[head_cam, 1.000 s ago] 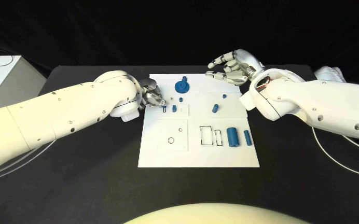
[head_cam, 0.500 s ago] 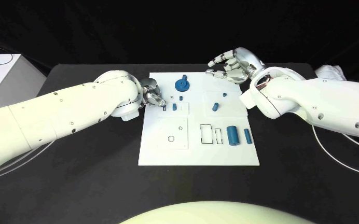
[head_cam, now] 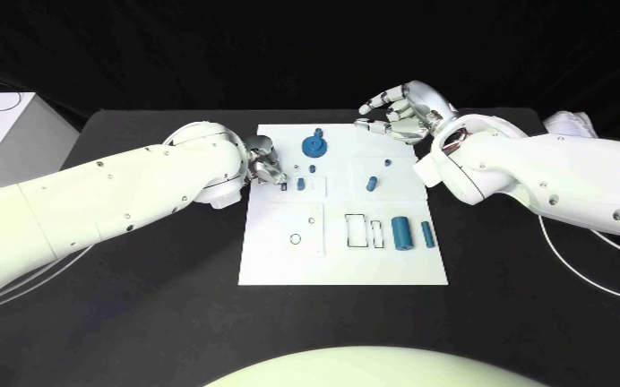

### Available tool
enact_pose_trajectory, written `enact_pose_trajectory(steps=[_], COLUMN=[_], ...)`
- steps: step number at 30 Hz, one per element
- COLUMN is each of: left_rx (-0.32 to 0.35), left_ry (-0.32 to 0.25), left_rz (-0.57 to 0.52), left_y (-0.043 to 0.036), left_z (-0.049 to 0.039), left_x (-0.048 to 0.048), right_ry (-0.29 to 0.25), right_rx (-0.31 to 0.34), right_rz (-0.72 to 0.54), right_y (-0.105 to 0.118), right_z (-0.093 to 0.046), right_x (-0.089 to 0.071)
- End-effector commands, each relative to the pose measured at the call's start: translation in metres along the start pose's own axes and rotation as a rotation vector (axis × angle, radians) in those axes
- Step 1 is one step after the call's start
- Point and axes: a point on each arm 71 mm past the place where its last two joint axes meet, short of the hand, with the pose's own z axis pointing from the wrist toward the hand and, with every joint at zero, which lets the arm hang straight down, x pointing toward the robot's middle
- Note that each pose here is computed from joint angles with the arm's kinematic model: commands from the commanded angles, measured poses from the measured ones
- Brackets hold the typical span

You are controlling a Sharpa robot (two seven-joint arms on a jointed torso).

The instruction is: Assemble the parts on the task board

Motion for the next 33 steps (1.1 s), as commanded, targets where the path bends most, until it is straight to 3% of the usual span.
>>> enact_pose_trajectory(steps=[1,12,33], left_rx=[-0.004,0.0,-0.008], left_ry=[0.011,0.033,0.054], left_rz=[0.026,0.05,0.064], left_y=[-0.0004,-0.0026,0.0028], left_z=[0.0005,0.0002,-0.0014], left_x=[0.0044,0.008,0.0105], right_ry=[0.014,0.018,0.022], right_rx=[-0.006,-0.006,-0.004], right_rz=[0.001,0.001,0.0], right_y=[0.0005,0.0005,-0.0002], right_z=[-0.0002,0.0005,0.0002], right_x=[0.0011,0.0018,0.0017])
